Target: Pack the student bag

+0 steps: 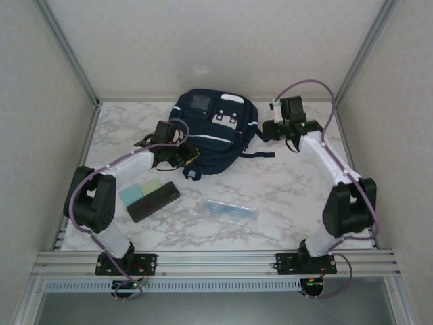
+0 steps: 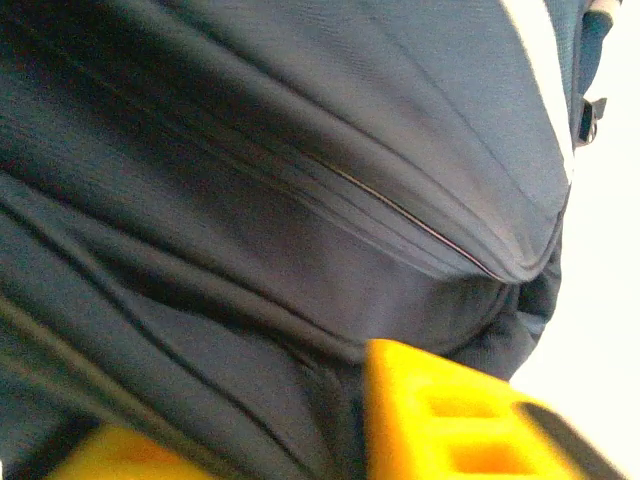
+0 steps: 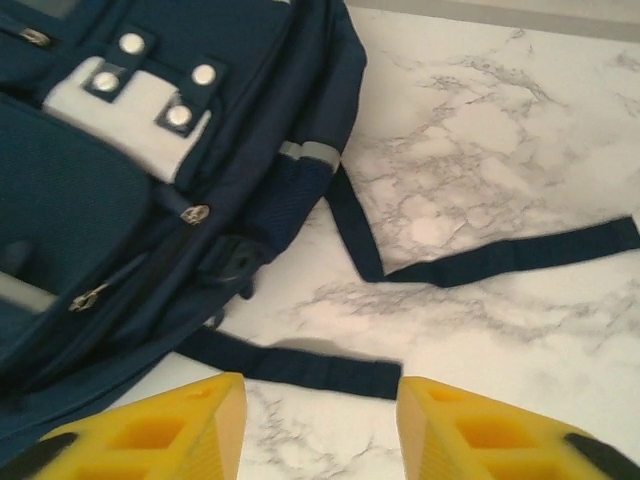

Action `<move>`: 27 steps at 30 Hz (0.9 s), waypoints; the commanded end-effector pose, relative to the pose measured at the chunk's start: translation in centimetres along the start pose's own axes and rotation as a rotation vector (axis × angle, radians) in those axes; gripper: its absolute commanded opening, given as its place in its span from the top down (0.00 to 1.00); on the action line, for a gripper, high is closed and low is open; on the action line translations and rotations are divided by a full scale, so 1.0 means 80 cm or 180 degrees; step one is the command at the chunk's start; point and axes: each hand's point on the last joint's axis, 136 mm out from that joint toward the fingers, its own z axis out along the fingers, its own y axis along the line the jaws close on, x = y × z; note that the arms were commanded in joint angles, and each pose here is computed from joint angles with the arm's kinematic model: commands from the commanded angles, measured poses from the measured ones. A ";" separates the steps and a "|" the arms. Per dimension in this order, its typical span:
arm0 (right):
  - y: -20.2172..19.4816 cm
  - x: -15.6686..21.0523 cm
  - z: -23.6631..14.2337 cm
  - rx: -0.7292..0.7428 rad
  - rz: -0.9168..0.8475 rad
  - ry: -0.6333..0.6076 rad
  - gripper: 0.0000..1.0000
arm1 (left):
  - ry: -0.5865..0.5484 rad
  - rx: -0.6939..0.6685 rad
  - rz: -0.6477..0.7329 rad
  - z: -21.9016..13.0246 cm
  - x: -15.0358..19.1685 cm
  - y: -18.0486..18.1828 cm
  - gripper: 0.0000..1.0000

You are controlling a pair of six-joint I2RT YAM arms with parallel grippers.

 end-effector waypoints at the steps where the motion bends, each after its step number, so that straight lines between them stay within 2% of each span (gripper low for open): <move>1: -0.001 -0.021 -0.028 0.0015 0.0266 -0.0549 0.36 | -0.0052 -0.0001 0.0198 -0.011 -0.010 -0.015 0.30; 2: 0.003 -0.024 -0.034 -0.0059 0.0328 -0.0656 0.15 | -0.0076 -0.0041 0.0182 -0.012 -0.012 -0.012 0.19; 3: 0.004 -0.026 -0.036 -0.0102 0.0394 -0.0727 0.02 | -0.0098 -0.0063 0.0172 -0.013 -0.014 -0.010 0.09; 4: 0.008 -0.028 -0.035 -0.0173 0.0451 -0.0768 0.01 | -0.0117 -0.0082 0.0165 -0.014 -0.014 -0.008 0.01; 10: 0.046 -0.022 0.007 -0.0806 0.0505 -0.0479 0.01 | -0.0180 -0.0192 0.0145 -0.020 -0.017 0.001 0.00; 12: 0.047 -0.024 0.031 -0.0886 0.0613 -0.0413 0.02 | -0.0178 -0.0222 0.0106 -0.016 -0.018 0.006 0.00; 18: 0.054 -0.024 0.108 -0.0946 0.0908 -0.0040 0.26 | -0.0264 -0.0371 0.0063 -0.004 -0.028 0.030 0.01; 22: 0.061 -0.023 0.150 -0.0825 0.0930 0.0136 0.43 | -0.0217 -0.0486 -0.0032 0.015 -0.026 0.056 0.07; 24: 0.072 -0.022 0.163 -0.0844 0.0854 0.0186 0.59 | -0.0156 -0.0538 -0.0106 0.027 -0.021 0.071 0.09; 26: 0.083 -0.020 0.173 -0.0798 0.0707 0.0254 0.67 | -0.0106 -0.0567 -0.0183 0.036 -0.017 0.085 0.10; 27: 0.088 -0.015 0.180 -0.0753 0.0598 0.0310 0.68 | -0.0090 -0.0563 -0.0220 0.040 -0.017 0.090 0.11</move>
